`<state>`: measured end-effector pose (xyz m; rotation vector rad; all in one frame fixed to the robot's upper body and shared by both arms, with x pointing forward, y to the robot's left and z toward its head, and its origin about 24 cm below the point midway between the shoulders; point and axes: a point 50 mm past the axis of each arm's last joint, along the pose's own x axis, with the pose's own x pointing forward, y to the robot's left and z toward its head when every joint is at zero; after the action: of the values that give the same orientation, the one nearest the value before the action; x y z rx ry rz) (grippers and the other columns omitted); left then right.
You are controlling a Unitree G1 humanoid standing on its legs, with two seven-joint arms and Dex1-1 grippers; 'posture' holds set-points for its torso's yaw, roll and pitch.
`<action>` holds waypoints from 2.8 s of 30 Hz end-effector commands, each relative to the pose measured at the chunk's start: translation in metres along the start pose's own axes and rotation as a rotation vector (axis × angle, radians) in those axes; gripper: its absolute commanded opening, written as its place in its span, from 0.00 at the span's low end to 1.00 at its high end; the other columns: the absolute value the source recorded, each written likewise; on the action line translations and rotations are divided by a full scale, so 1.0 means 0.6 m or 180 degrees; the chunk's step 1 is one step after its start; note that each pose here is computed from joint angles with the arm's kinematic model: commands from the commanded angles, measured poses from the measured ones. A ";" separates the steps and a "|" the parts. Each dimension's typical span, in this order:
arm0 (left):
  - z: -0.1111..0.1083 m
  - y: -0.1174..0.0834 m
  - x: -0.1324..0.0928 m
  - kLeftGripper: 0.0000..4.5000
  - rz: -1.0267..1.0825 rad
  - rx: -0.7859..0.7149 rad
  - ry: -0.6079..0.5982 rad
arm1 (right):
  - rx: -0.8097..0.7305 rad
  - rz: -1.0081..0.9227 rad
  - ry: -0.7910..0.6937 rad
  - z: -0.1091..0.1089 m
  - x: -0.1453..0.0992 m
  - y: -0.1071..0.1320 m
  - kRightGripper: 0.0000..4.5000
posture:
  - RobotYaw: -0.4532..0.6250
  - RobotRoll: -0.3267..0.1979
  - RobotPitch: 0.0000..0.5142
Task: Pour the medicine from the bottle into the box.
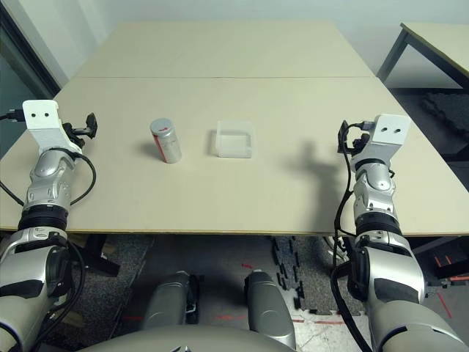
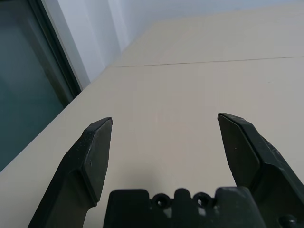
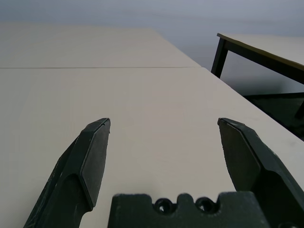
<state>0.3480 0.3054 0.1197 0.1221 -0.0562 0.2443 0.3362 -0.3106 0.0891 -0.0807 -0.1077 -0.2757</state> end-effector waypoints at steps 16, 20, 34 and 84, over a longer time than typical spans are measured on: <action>0.029 0.006 -0.014 0.99 -0.1440 -0.0084 -0.0184 | 0.0025 0.1293 -0.0185 0.053 0.002 0.020 1.00 | 0.32 0.62 0.08; 0.031 0.021 -0.029 0.99 -0.1820 0.0044 -0.0149 | -0.0041 0.1805 -0.0199 0.084 -0.005 0.029 1.00 | 0.31 0.62 0.11; -0.001 -0.007 -0.059 0.99 -0.3036 0.0119 0.0260 | -0.0186 0.3250 -0.0327 0.200 -0.007 0.095 1.00 | 0.29 0.62 0.13; -0.050 -0.158 -0.029 0.99 -0.3348 0.0013 0.0232 | -0.0263 0.4108 0.0287 0.197 -0.068 0.112 1.00 | 0.17 0.62 0.13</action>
<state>0.3540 0.2147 0.0784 0.1193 0.0696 -0.8063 0.3070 -0.2237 0.1939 -0.1991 0.0676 1.0065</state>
